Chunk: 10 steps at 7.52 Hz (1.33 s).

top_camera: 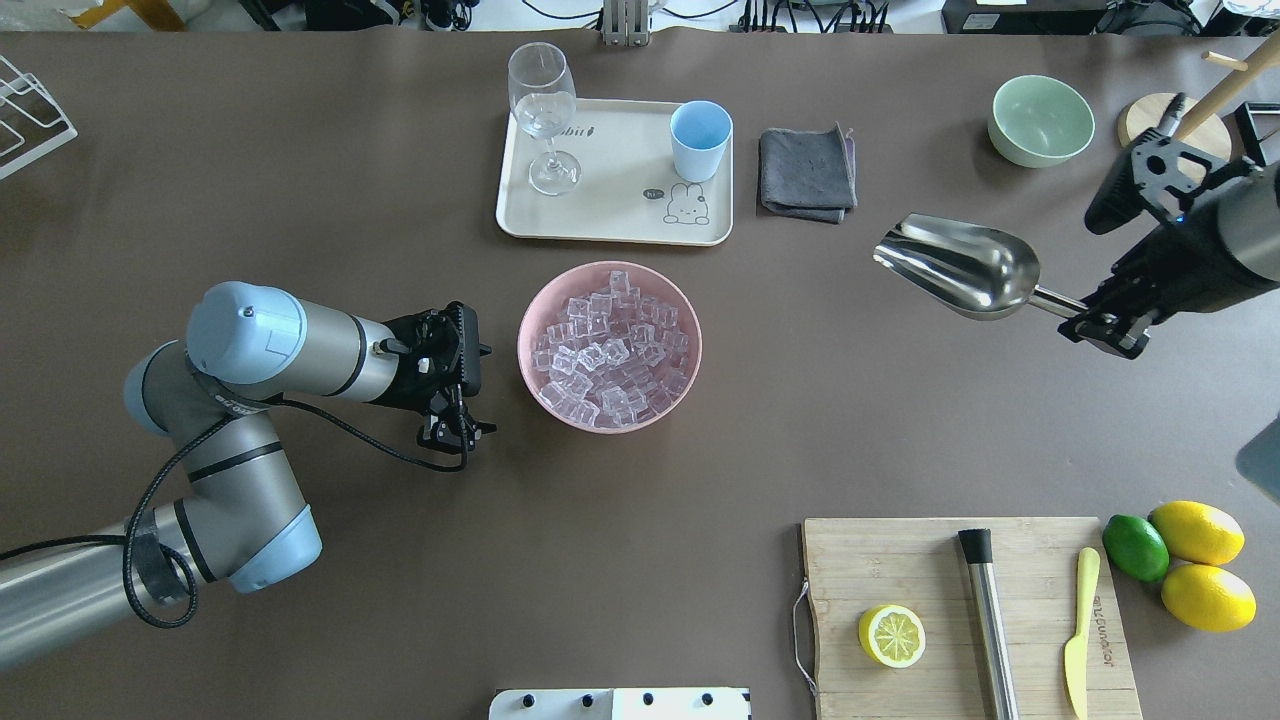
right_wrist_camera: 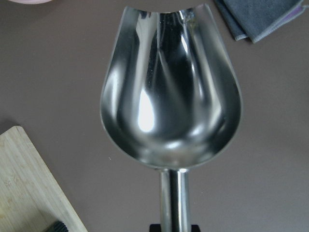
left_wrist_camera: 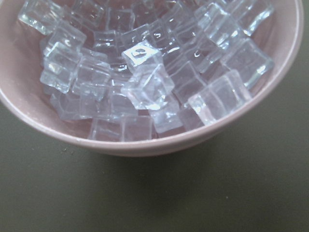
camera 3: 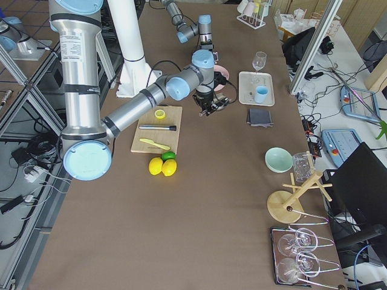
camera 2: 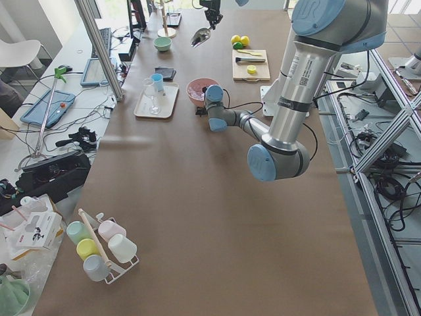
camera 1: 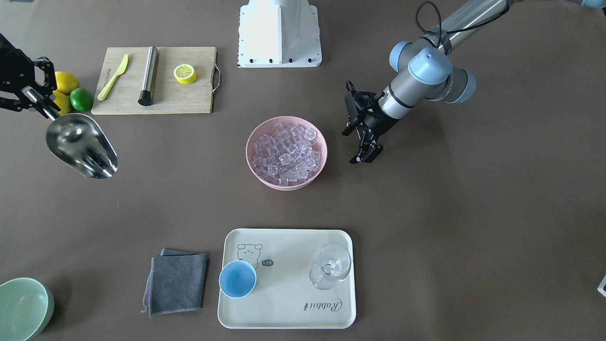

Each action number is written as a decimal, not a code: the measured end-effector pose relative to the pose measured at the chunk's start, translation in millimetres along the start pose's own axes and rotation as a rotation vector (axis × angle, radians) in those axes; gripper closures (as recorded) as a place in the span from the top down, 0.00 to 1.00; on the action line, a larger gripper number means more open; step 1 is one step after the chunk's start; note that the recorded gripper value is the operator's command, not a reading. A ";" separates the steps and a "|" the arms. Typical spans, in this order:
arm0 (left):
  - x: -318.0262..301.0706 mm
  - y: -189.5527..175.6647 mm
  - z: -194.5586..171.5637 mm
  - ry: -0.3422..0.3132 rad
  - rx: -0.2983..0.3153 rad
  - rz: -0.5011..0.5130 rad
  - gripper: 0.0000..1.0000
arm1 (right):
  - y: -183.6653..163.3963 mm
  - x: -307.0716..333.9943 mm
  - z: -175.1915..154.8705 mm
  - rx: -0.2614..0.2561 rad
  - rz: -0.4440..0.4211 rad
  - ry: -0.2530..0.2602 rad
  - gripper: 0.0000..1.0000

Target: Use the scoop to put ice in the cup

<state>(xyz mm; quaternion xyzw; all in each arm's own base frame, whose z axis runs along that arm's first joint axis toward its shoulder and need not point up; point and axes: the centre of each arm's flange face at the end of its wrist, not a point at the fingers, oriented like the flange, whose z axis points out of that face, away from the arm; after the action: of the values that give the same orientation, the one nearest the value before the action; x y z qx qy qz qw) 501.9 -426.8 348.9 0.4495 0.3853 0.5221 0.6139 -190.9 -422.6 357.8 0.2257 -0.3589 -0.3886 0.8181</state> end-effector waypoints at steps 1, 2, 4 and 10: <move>-1.3 -7.8 5.1 -0.001 0.005 0.002 0.98 | -49.3 -19.6 -1.3 -0.067 -0.115 0.011 0.00; -2.4 -13.9 8.6 -0.001 0.008 0.003 0.98 | -89.7 -41.1 -4.3 -0.133 -0.197 0.026 0.00; -3.7 -27.6 17.4 -0.010 0.011 -0.008 0.98 | -133.1 -74.4 -7.3 -0.222 -0.273 0.065 0.00; -1.0 -42.2 24.9 -0.005 0.020 -0.074 0.98 | -221.1 -139.5 3.3 -0.432 -0.326 0.118 0.00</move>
<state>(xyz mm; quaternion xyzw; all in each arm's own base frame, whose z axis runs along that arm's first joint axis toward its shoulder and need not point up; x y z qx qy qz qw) 537.6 -433.7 316.1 0.4422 0.4055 0.4941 0.6292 -359.6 -443.5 159.2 0.1229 -0.1786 -0.5687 0.7934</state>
